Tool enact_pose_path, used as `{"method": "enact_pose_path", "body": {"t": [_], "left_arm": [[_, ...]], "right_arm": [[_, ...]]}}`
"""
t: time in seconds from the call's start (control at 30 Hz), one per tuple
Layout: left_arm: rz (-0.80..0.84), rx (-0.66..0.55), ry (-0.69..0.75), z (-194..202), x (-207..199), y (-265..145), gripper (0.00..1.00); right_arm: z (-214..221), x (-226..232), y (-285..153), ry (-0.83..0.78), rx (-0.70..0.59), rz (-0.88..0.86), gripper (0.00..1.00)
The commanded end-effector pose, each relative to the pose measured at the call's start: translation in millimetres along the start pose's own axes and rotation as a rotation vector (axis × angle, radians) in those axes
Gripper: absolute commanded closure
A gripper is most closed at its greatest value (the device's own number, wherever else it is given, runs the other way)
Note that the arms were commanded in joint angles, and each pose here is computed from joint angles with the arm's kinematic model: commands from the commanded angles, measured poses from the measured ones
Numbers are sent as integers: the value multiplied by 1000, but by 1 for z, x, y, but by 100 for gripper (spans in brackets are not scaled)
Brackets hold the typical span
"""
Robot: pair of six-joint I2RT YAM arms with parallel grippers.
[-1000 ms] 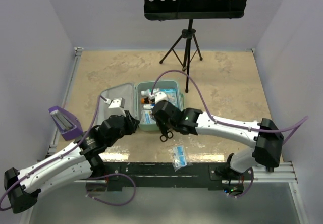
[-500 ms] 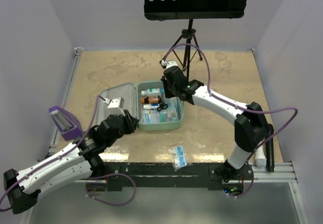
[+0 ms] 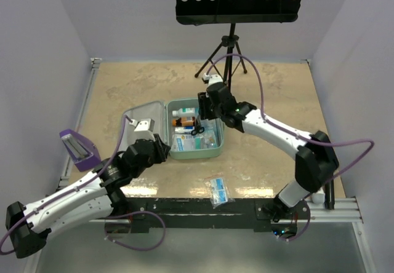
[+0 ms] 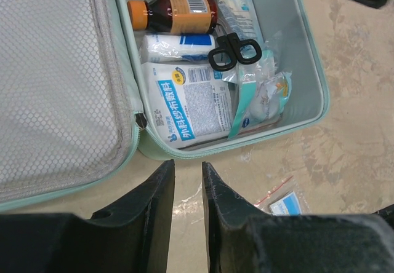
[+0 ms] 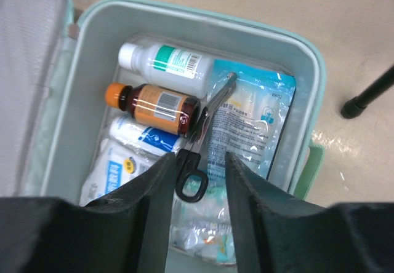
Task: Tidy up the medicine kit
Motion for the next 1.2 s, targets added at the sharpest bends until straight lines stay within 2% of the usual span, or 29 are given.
{"method": "enact_pose_path", "body": {"t": [0.0,0.13,0.37,0.47,0.67,0.87,1.17], "left_arm": [[12,-31,-3,-12,-7,3,70],[-23,-14,-58,-8,-5,5,60],[-102,53,-339,33,12,5,0],[-120,39,-465,50,21,4,0],[-179,12,-574,63,34,7,0],[-254,-106,-688,62,48,17,0],[-276,-209,-685,52,49,36,0]], "right_arm": [[-17,5,-44,69,-133,-76,51],[3,-19,-49,106,-139,-3,44],[15,-35,-47,195,-191,12,36],[14,-36,-43,224,-204,-11,35],[20,-49,-35,225,-205,21,35],[21,-66,-31,252,-211,14,34],[31,-73,-23,241,-157,-18,37]]}}
Point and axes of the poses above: each gripper's point midway between its finger pads, its own y axis out along the fingers, its own x axis along the line the jaws close on, z = x × y, the point moved 5 cm from there along -y, back along the fingers, and after that the axes turned 15 degrees about y, right-handed, at the moved point
